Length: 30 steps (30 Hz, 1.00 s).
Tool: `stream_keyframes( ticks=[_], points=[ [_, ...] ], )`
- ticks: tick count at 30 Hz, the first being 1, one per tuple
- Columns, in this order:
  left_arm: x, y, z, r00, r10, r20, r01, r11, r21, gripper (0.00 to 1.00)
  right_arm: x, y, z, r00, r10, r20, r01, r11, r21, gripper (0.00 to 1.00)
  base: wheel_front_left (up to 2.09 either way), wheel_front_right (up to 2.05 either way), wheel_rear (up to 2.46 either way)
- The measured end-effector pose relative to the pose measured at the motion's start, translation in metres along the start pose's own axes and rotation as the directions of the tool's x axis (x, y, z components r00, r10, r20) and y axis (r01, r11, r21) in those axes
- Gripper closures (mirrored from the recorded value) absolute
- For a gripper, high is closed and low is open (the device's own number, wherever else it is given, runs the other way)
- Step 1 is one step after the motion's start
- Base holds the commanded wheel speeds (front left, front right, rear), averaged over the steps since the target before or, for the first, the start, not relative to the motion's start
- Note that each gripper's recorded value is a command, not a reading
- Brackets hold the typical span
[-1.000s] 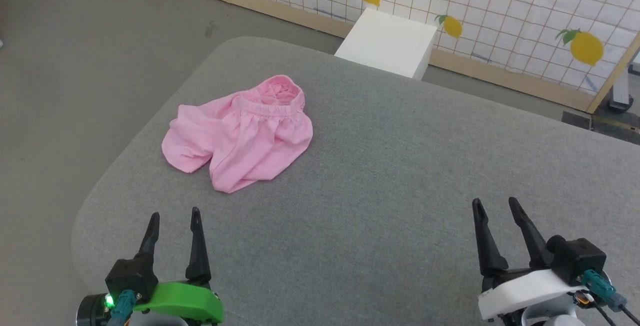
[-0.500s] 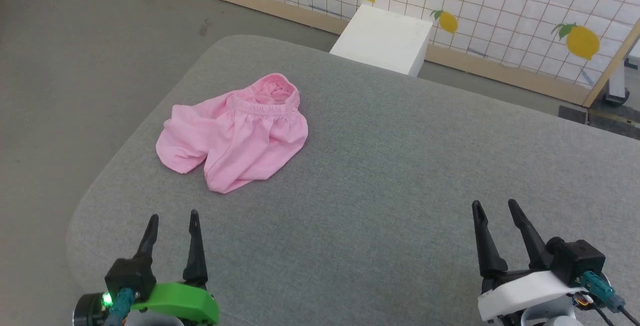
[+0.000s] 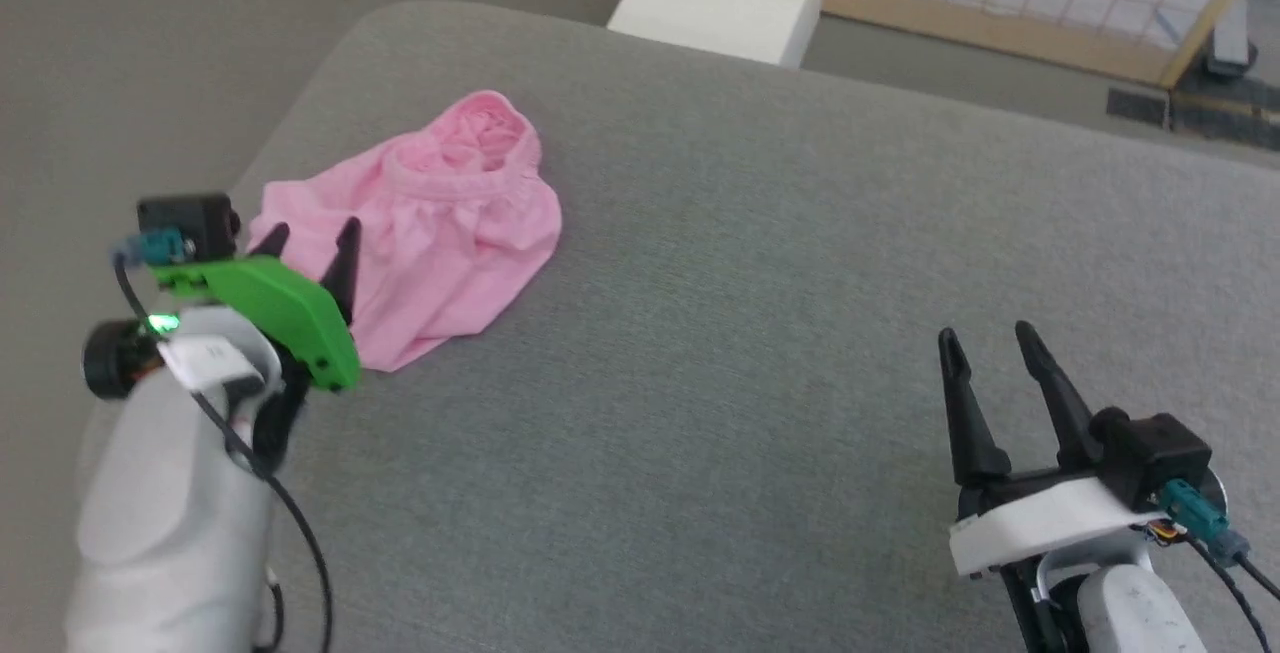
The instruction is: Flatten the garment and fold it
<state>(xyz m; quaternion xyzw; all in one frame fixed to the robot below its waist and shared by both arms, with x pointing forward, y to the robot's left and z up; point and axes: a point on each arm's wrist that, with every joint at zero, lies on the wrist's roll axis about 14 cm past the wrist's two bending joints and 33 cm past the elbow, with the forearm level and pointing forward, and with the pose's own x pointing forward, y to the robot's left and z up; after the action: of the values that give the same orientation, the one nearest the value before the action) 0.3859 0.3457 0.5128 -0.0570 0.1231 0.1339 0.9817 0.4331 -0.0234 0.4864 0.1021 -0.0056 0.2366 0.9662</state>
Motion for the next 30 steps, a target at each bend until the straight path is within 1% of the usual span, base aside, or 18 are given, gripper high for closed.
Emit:
stream_keyframes(
  ticks=[4, 9, 13, 14, 15, 16, 20, 22, 24, 27, 30],
  points=[
    [0.031, -0.011, -0.004, 0.994, -0.041, -0.104, 0.045, 0.998, 0.034, 0.0, -0.003, -0.021, -0.007, 0.998, -0.054, -0.012, 0.054, 0.999, 0.001, 0.0, 0.0, 0.0, 0.0],
    [0.057, -0.028, -0.032, 0.97, -0.08, -0.229, 0.095, 0.994, 0.053, 0.0, -0.01, -0.048, -0.019, 0.991, -0.126, -0.039, 0.126, 0.992, -0.002, 0.0, 0.0, 0.0, 0.0],
    [0.072, -0.019, -0.053, 0.957, -0.047, -0.286, 0.076, 0.993, 0.091, 0.0, -0.015, -0.064, -0.026, 0.984, -0.169, -0.054, 0.169, 0.986, 0.0, 0.0, 0.0, 0.0, 0.0],
    [0.076, -0.016, -0.056, 0.959, -0.031, -0.283, 0.06, 0.994, 0.094, 0.33, -0.016, -0.068, -0.027, 0.982, -0.179, -0.056, 0.179, 0.984, 0.001, 0.0, 0.0, 0.0, 0.0],
    [0.08, -0.015, -0.059, 0.96, -0.024, -0.279, 0.054, 0.993, 0.102, 0.93, -0.017, -0.071, -0.029, 0.98, -0.188, -0.062, 0.189, 0.982, 0.001, 0.0, 0.0, 0.0, 0.0],
    [0.082, -0.017, -0.061, 0.961, -0.027, -0.274, 0.059, 0.992, 0.11, 1.0, -0.019, -0.073, -0.031, 0.979, -0.195, -0.066, 0.195, 0.981, 0.002, 0.0, 0.0, 0.0, 0.0],
    [0.092, -0.031, -0.059, 0.973, -0.059, -0.222, 0.09, 0.988, 0.129, 1.0, -0.024, -0.079, -0.037, 0.973, -0.215, -0.084, 0.217, 0.976, 0.013, 0.0, 0.0, 0.0, 0.0],
    [0.096, -0.039, -0.046, 0.981, -0.081, -0.177, 0.102, 0.988, 0.116, 1.0, -0.025, -0.077, -0.036, 0.974, -0.212, -0.083, 0.214, 0.977, 0.021, 0.0, 0.0, 0.0, 0.0],
    [0.099, -0.052, -0.022, 0.99, -0.115, -0.086, 0.124, 0.987, 0.102, 1.0, -0.026, -0.074, -0.034, 0.975, -0.205, -0.08, 0.208, 0.978, 0.028, 0.0, 0.0, 0.0, 0.0],
    [0.098, -0.088, 0.018, 0.976, -0.212, 0.045, 0.207, 0.973, 0.104, 1.0, -0.026, -0.07, -0.027, 0.978, -0.2, -0.064, 0.202, 0.979, 0.035, 0.0, 0.0, 0.0, 0.0],
    [0.087, -0.14, 0.045, 0.933, -0.342, 0.114, 0.326, 0.935, 0.137, 1.0, -0.028, -0.067, -0.015, 0.98, -0.198, -0.035, 0.199, 0.979, 0.044, 0.0, 0.0, 0.0, 0.0]
  ],
)
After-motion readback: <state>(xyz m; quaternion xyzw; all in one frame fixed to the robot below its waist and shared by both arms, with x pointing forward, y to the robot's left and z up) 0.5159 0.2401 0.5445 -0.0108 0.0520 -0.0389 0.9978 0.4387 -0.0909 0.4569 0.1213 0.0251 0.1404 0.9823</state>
